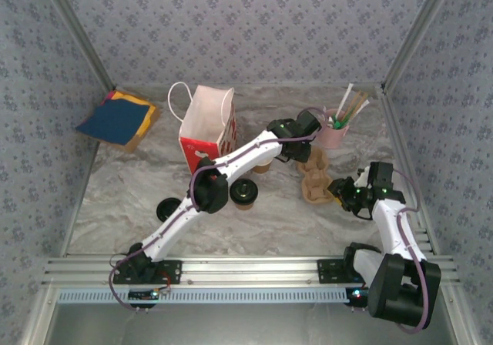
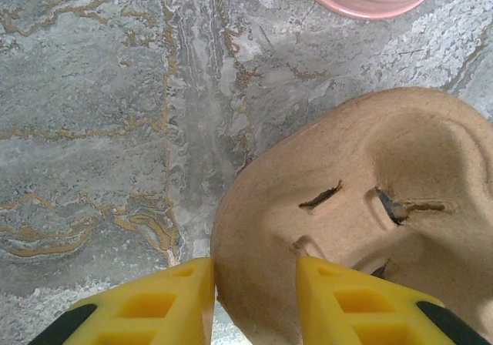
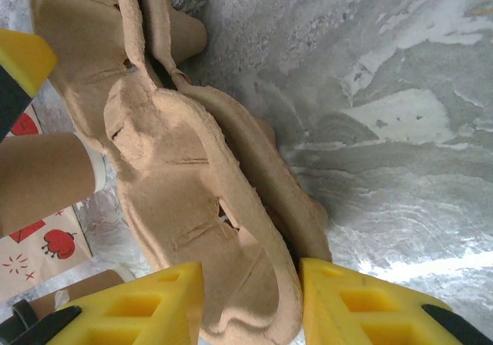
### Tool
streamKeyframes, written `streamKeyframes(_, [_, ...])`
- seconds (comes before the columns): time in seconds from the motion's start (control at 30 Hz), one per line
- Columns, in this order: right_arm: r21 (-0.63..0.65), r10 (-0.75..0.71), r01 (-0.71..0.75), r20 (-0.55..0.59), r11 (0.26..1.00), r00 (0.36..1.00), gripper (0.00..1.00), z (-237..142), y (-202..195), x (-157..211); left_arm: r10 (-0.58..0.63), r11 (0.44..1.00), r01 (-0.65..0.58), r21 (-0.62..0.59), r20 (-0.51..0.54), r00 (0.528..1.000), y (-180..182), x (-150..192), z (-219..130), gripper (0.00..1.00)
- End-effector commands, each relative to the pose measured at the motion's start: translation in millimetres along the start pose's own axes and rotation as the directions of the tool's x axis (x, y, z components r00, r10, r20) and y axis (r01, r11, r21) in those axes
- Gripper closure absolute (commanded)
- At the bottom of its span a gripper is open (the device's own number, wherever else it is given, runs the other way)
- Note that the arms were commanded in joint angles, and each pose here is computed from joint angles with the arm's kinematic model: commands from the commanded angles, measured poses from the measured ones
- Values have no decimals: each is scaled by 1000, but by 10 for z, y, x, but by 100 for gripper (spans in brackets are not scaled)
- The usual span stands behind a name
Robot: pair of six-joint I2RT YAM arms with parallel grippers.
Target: Pack the takeout coffee
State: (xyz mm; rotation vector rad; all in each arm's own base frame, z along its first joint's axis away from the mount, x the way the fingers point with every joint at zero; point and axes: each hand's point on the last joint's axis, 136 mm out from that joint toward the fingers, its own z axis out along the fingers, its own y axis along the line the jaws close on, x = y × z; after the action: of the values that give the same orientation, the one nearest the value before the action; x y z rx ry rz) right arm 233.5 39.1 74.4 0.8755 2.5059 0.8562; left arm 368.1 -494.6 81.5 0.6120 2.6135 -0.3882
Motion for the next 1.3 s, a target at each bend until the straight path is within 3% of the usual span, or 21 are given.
streamKeyframes(0.0, [-37, -21, 21, -14, 999, 1000, 62, 36, 44, 32, 8, 1000, -7, 29, -41, 999, -121, 134, 82, 67])
streamKeyframes(0.3, [-80, -29, 28, -12, 996, 999, 64, 55, 114, 24, 7, 999, -5, 33, -45, 999, -143, 148, 64, 67])
streamKeyframes(0.47, [-62, -27, 25, -22, 998, 999, 77, 78, 66, 39, 7, 1000, -6, 27, -33, 999, -135, 112, 5, 67])
streamKeyframes(0.57, [-52, -31, 30, -19, 998, 999, 78, 58, 55, 50, 2, 1000, -1, 19, -20, 1000, -97, 59, -64, 66])
streamKeyframes(0.8, [-57, -43, 42, 0, 997, 999, 91, -4, 66, 75, -29, 999, 28, 32, 43, 999, -21, -193, -376, 64])
streamKeyframes(0.83, [-64, -44, 44, 2, 997, 999, 100, -12, 80, 76, -32, 999, 30, 31, 54, 998, -13, -227, -434, 64])
streamKeyframes(1.27, [-153, -74, 80, 46, 985, 996, 100, -183, 293, 90, -101, 994, 91, 60, 172, 980, 118, -604, -1248, 59])
